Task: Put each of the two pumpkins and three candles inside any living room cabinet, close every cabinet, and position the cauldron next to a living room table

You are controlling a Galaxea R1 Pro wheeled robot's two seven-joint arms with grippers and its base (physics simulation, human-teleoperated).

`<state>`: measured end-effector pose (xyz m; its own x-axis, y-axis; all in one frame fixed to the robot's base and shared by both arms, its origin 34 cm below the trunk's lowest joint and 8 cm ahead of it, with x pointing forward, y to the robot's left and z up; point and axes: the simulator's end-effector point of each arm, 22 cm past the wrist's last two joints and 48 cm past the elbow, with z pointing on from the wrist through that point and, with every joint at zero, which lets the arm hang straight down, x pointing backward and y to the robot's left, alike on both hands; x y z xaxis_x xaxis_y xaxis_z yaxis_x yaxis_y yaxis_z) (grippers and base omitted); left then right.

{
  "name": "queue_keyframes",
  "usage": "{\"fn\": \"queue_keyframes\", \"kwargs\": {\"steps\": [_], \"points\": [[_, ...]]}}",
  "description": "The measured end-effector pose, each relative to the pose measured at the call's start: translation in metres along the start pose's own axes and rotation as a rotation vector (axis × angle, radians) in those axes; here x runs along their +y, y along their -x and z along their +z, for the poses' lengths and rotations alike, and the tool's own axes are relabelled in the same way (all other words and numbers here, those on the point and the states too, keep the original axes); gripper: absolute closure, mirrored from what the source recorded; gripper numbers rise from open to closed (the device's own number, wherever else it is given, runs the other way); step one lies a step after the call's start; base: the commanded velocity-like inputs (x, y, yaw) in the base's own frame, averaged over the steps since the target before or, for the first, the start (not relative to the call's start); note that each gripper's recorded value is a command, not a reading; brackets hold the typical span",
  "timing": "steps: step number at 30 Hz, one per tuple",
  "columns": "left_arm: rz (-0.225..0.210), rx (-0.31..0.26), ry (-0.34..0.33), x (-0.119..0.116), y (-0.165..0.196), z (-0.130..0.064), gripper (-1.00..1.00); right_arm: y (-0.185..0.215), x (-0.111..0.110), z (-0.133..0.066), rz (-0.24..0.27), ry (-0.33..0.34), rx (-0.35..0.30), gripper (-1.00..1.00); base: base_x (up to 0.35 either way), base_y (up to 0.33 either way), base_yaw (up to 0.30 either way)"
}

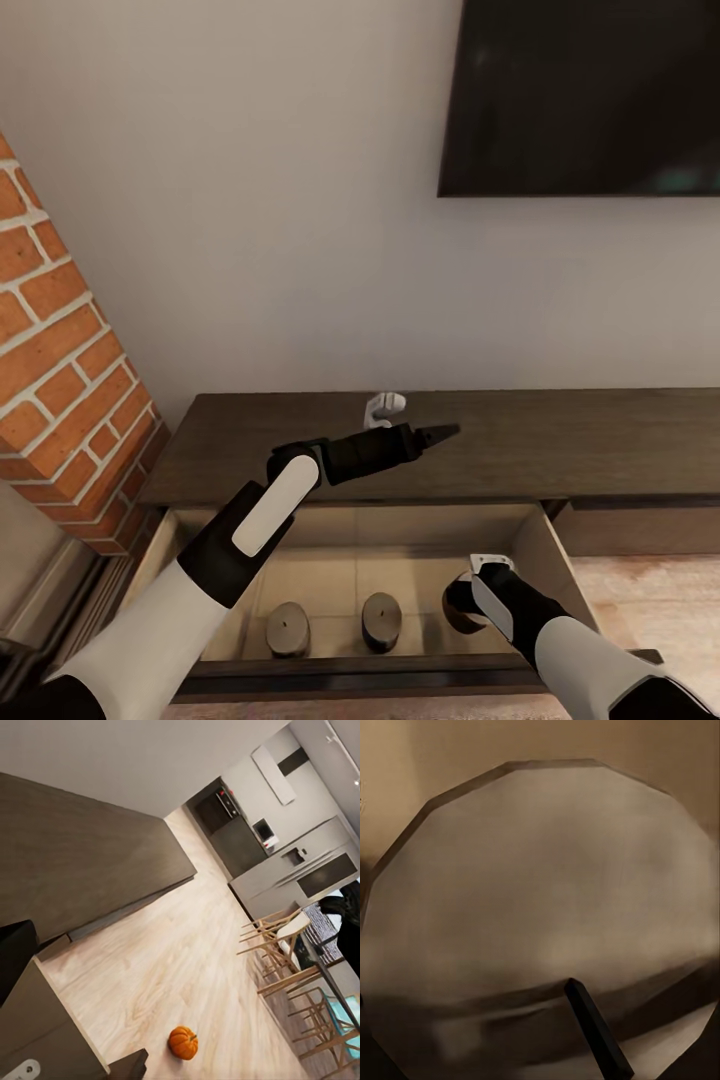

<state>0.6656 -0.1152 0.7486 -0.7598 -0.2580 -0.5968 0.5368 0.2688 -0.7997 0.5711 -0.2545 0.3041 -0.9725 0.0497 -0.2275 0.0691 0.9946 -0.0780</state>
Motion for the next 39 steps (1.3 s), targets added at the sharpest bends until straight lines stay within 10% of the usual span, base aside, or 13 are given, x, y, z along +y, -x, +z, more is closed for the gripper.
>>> {"fn": "queue_keyframes", "kwargs": {"steps": [35, 36, 39], "points": [[-0.009, 0.002, 0.001, 0.037, -0.040, 0.000, -1.00, -0.027, -0.001, 0.049, -0.007, -0.015, 0.012, 1.00, 0.000, 0.000, 0.000], [-0.009, 0.002, 0.001, 0.037, -0.040, 0.000, -1.00, -0.028, -0.001, 0.049, -0.006, -0.015, 0.013, -1.00, 0.000, 0.000, 0.000], [-0.009, 0.002, 0.001, 0.037, -0.040, 0.000, -1.00, -0.028, 0.000, 0.049, -0.004, -0.011, 0.015, -1.00, 0.000, 0.000, 0.000]]}}
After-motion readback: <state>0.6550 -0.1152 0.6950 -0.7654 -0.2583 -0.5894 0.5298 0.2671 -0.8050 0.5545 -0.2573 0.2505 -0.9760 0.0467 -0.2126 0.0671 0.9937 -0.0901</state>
